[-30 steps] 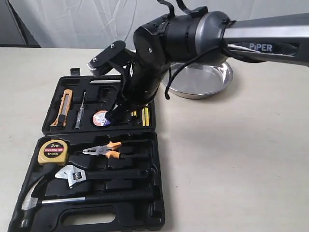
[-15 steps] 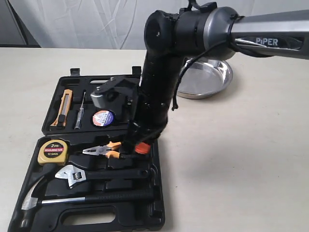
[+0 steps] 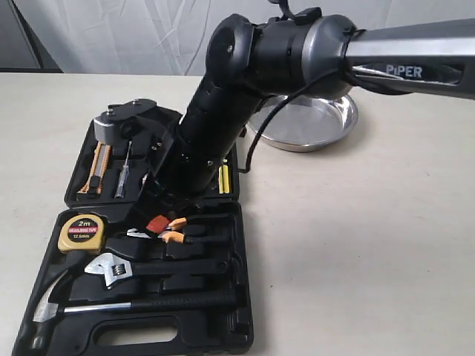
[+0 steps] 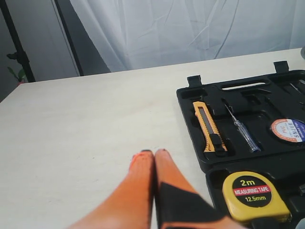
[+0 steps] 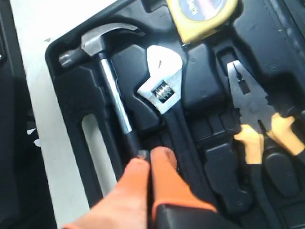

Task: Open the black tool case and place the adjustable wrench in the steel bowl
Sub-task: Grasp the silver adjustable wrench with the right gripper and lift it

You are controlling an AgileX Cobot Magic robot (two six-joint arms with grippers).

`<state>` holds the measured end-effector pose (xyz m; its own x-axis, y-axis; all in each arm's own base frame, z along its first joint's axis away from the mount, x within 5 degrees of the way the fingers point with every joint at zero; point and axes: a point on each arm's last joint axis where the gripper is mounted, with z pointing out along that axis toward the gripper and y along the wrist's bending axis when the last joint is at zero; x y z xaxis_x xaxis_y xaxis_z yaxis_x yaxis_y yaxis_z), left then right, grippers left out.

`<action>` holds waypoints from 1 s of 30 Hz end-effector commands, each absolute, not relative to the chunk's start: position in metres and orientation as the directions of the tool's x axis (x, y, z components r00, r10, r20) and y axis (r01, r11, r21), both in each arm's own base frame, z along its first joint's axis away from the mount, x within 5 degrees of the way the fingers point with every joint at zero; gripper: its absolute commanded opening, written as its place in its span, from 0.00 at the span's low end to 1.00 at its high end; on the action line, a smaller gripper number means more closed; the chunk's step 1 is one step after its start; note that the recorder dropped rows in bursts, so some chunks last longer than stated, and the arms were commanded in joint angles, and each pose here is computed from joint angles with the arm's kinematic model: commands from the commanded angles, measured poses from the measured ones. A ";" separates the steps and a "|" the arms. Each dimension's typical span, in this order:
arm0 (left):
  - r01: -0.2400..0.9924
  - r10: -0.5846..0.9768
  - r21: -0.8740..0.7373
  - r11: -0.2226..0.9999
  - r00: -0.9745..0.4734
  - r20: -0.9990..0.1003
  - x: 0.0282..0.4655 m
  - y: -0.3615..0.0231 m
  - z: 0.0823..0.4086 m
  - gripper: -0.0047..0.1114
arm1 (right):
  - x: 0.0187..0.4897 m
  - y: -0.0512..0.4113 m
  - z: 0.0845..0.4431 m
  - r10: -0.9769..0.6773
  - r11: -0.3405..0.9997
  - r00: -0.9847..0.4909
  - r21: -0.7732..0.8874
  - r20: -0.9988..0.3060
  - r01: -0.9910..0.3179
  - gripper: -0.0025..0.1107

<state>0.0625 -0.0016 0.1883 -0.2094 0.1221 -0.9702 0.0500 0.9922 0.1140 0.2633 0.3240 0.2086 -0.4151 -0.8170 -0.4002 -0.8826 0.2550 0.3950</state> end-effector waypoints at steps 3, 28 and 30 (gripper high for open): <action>0.054 0.119 0.111 0.992 -0.195 -0.974 0.062 -0.002 0.190 0.04 | 0.262 0.300 0.268 -0.736 0.352 -0.390 0.180 -0.553 -0.919 0.01; 0.054 0.119 0.111 0.992 -0.195 -0.974 0.062 -0.002 0.190 0.04 | 0.221 0.367 0.139 -0.935 -0.103 0.159 -0.185 -0.318 -0.977 0.44; 0.054 0.119 0.111 0.992 -0.195 -0.974 0.062 -0.002 0.190 0.04 | 0.223 0.364 0.135 -0.943 -0.121 0.171 -0.185 -0.285 -0.975 0.44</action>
